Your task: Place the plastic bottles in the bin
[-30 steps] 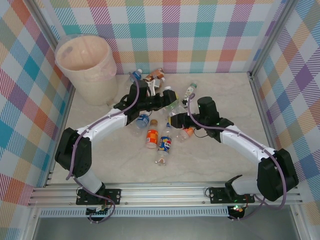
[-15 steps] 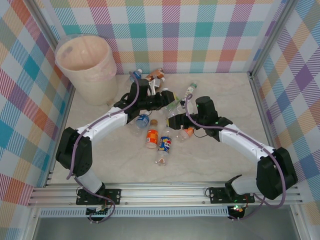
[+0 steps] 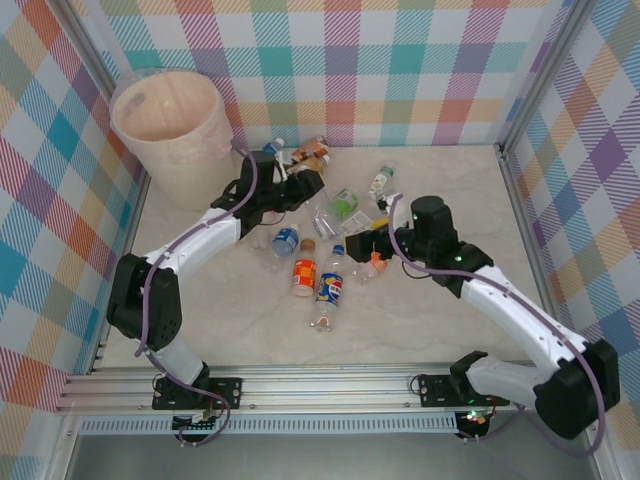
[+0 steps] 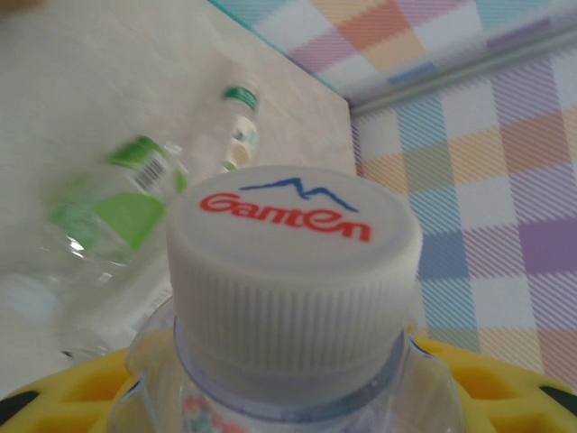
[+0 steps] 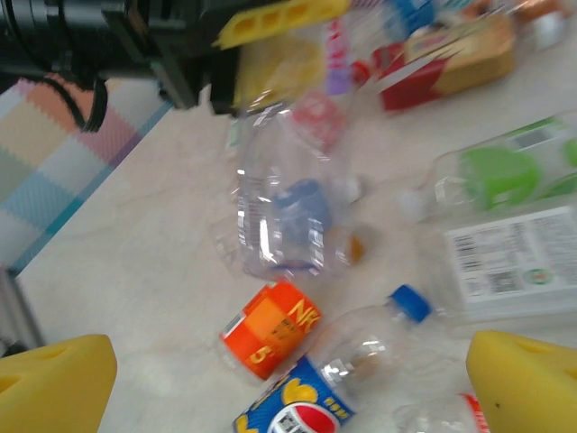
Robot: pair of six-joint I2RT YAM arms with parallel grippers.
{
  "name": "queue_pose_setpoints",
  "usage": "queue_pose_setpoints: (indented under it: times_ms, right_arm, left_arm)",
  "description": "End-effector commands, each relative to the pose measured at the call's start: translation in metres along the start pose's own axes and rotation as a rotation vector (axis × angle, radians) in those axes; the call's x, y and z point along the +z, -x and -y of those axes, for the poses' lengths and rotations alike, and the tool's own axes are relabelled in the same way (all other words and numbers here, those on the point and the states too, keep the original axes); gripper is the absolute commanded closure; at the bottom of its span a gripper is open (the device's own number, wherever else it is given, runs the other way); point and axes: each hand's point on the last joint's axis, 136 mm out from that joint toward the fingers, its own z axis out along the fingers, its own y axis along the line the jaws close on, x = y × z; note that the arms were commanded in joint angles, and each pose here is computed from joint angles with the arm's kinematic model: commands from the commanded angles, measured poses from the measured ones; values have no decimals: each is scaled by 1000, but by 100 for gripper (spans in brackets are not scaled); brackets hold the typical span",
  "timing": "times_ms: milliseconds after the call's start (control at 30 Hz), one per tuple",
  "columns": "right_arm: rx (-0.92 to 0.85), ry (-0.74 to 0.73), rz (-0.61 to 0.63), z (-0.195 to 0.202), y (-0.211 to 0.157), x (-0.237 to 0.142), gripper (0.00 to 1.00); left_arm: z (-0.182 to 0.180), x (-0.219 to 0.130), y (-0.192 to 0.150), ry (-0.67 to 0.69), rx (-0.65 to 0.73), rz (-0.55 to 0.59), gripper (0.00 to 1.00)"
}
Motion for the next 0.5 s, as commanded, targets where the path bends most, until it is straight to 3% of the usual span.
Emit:
queue_pose_setpoints:
  times_ms: [0, 200, 333, 467]
  right_arm:
    - [42, -157, 98, 26, 10, -9, 0]
    - [169, -265, 221, 50, 16, -12, 0]
    - [122, -255, 237, 48, 27, -8, 0]
    - [87, -251, 240, 45, 39, -6, 0]
  left_arm:
    - [16, -35, 46, -5, 37, 147, 53]
    - [38, -93, 111, 66, 169, 390, 54]
    - [77, -151, 157, 65, 279, 632, 54]
    - [91, -204, 195, 200, 398, 886, 54]
